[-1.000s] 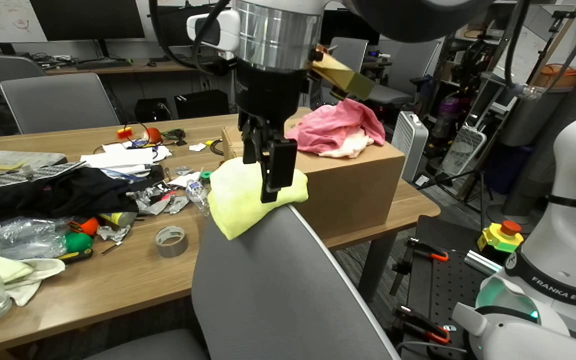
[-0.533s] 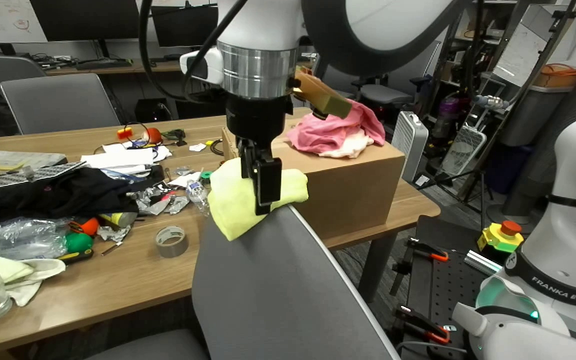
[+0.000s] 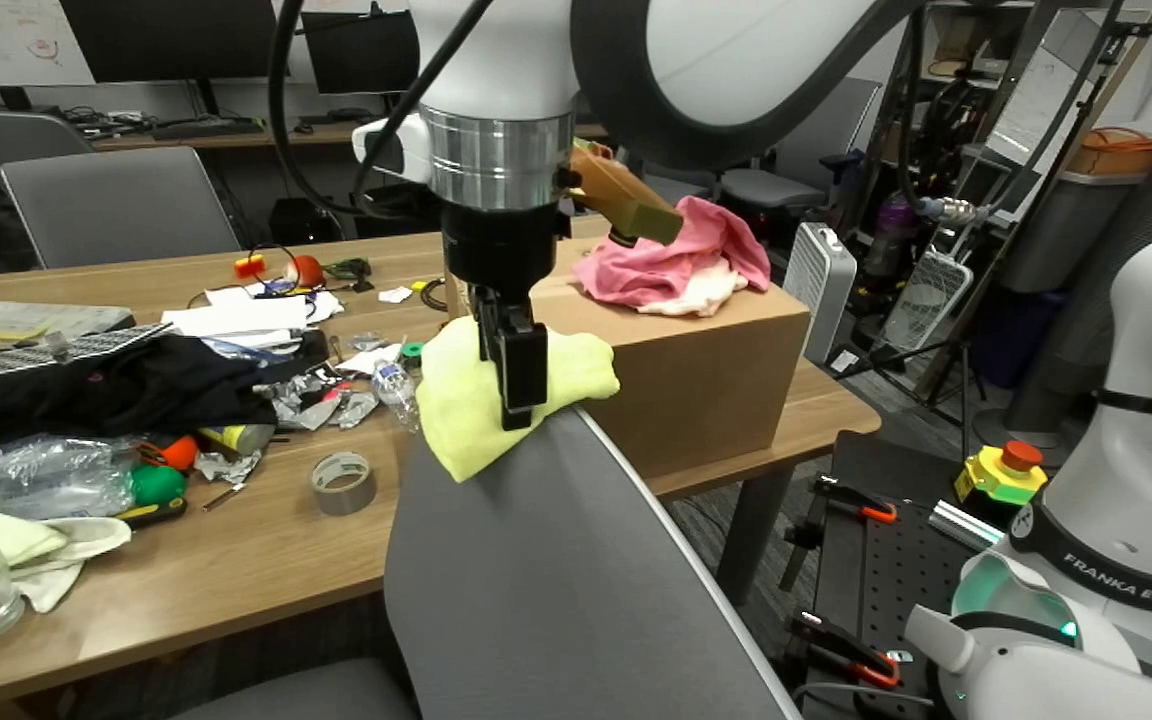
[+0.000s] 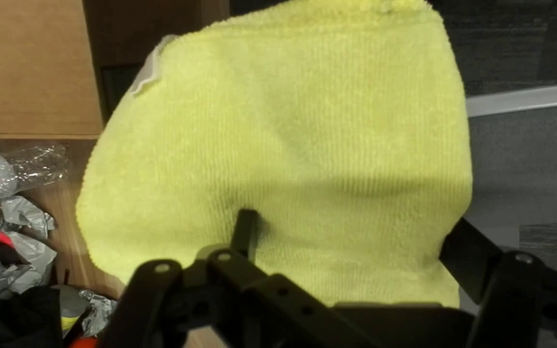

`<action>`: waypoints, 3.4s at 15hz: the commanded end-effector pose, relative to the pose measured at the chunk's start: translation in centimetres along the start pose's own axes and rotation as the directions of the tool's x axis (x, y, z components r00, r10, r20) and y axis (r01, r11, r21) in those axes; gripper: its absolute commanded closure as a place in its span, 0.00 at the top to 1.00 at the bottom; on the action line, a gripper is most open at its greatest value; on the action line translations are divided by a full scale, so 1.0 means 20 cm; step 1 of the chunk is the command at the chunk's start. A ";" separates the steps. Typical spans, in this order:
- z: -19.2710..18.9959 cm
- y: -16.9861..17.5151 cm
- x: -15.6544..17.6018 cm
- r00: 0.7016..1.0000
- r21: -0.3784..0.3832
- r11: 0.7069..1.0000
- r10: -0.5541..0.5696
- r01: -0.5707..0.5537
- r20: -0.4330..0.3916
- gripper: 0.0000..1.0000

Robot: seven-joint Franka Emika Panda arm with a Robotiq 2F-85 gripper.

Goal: Put the shirts on top of the box.

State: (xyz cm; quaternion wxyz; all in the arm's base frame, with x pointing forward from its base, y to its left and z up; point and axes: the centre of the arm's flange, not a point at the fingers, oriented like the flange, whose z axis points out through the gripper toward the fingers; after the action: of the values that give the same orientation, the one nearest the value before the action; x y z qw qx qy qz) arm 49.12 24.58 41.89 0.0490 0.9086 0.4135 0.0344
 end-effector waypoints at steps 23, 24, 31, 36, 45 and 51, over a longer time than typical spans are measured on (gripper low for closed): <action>-0.77 0.14 -0.11 0.995 -0.308 0.950 0.024 -0.052 -0.094 0.06; -0.81 0.16 -0.13 0.995 -0.320 0.945 0.035 -0.064 -0.097 0.06; -1.05 0.32 -0.28 0.989 -0.364 0.920 0.116 -0.143 -0.095 0.06; -1.28 0.49 -0.51 0.974 -0.334 0.916 0.210 -0.224 -0.081 0.06; -1.58 0.91 -1.06 0.908 -0.373 0.881 0.377 -0.291 0.181 0.05; -1.62 1.10 -1.10 0.873 -0.426 0.865 0.404 -0.267 0.274 0.05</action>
State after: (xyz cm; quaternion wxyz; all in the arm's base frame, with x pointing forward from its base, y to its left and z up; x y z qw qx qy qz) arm 45.58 -3.95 73.87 0.2704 0.9393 0.2104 -0.0203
